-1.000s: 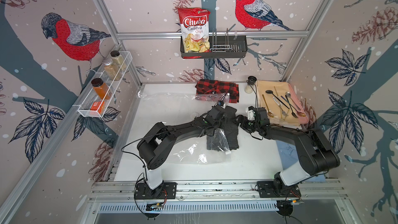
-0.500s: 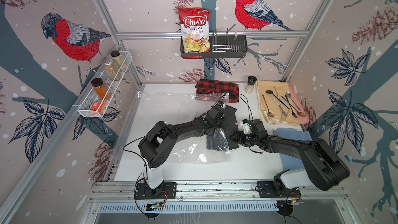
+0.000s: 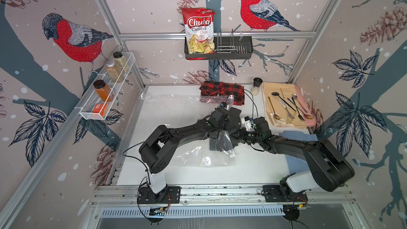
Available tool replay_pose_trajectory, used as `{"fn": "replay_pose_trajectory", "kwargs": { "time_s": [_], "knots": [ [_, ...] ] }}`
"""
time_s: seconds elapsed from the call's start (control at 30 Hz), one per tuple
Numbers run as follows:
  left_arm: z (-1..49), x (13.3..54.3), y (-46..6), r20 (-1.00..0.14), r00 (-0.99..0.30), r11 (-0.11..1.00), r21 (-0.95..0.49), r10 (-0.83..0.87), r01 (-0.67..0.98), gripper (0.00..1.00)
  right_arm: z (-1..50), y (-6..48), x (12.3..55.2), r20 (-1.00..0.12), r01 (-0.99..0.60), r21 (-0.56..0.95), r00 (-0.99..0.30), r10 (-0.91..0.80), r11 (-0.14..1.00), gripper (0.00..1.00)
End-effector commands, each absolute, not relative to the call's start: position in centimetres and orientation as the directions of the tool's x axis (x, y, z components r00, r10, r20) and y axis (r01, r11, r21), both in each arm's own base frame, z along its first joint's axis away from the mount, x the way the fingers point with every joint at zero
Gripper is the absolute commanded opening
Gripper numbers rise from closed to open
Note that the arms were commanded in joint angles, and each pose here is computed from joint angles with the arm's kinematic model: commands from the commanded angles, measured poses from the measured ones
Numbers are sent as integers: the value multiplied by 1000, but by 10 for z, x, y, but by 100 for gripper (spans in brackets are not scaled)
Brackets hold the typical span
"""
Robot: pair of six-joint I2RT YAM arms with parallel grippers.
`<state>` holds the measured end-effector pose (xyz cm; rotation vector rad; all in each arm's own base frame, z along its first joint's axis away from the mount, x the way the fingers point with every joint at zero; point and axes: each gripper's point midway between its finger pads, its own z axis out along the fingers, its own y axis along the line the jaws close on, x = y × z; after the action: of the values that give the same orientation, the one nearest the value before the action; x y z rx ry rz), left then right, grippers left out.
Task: Place the folded shirt into the vacuum bag
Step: Place the shirt in the vacuum bag.
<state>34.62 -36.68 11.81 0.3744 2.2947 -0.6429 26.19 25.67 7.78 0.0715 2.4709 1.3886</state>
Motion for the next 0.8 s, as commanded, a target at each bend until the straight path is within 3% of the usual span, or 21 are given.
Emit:
{"fn": "replay_pose_trajectory", "kwargs": {
  "time_s": [0.0, 0.47, 0.77],
  "knots": [
    [134, 345, -373, -716, -696, 806, -387, 43, 448, 0, 84, 266, 267, -223, -104, 871, -954, 198, 480, 2],
    [154, 340, -371, -724, -690, 801, -419, -10, 428, 0, 67, 271, 259, -193, -60, 854, -959, 208, 516, 0],
    [169, 339, -369, -741, -671, 794, -430, -38, 430, 0, 70, 305, 246, -186, -108, 878, -975, 125, 465, 0]
  ]
}}
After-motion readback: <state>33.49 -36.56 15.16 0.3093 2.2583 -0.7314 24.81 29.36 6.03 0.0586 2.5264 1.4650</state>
